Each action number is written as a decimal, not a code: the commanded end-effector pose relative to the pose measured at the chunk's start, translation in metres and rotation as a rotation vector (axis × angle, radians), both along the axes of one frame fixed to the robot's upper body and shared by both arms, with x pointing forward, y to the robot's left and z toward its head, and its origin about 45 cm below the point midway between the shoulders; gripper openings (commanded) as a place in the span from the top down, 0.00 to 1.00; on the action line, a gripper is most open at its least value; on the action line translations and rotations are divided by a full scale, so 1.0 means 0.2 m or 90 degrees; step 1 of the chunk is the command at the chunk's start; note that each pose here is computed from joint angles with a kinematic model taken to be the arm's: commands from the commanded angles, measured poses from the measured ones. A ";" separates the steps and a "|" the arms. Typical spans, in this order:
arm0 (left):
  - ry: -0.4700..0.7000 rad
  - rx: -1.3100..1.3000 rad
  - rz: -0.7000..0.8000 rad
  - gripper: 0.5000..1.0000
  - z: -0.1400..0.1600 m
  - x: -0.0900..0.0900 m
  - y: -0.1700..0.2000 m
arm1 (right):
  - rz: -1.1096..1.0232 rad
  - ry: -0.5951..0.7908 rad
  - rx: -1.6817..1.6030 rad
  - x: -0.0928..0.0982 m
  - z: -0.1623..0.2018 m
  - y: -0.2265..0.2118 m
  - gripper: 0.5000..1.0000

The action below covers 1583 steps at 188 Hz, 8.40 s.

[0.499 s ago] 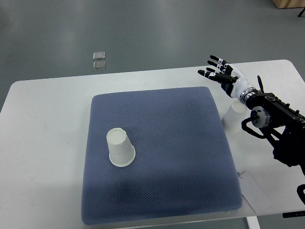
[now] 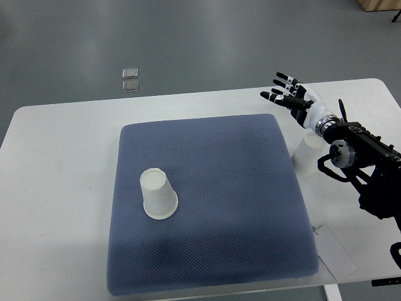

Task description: Stack paper cups

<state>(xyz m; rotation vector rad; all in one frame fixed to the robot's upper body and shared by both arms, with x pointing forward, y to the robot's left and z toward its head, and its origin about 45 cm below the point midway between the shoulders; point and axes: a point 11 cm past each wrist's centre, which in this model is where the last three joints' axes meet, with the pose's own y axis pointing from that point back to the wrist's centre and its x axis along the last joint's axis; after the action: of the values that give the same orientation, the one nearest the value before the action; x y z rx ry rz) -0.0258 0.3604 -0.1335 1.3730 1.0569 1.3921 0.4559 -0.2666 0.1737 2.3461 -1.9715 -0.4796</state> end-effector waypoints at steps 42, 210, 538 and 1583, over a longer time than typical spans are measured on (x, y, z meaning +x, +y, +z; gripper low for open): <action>0.000 0.000 0.001 0.00 0.00 0.00 0.00 | 0.039 -0.013 0.016 0.01 0.03 0.03 0.17; 0.000 0.000 0.001 0.00 0.00 0.00 0.00 | 0.032 -0.011 0.014 0.02 0.03 -0.01 0.17; 0.000 0.000 0.001 0.00 0.00 0.00 0.00 | 0.576 -0.110 -0.869 -0.25 0.07 -0.39 0.25; 0.000 0.000 0.001 0.00 0.00 0.00 0.00 | 0.060 -0.074 -0.258 0.23 0.33 -0.07 0.23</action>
<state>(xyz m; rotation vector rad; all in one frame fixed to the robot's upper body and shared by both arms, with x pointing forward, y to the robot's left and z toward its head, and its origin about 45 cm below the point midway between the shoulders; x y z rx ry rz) -0.0258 0.3602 -0.1335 1.3716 1.0587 1.3937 0.5030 -0.2665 0.2509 2.2789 -1.6718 0.1823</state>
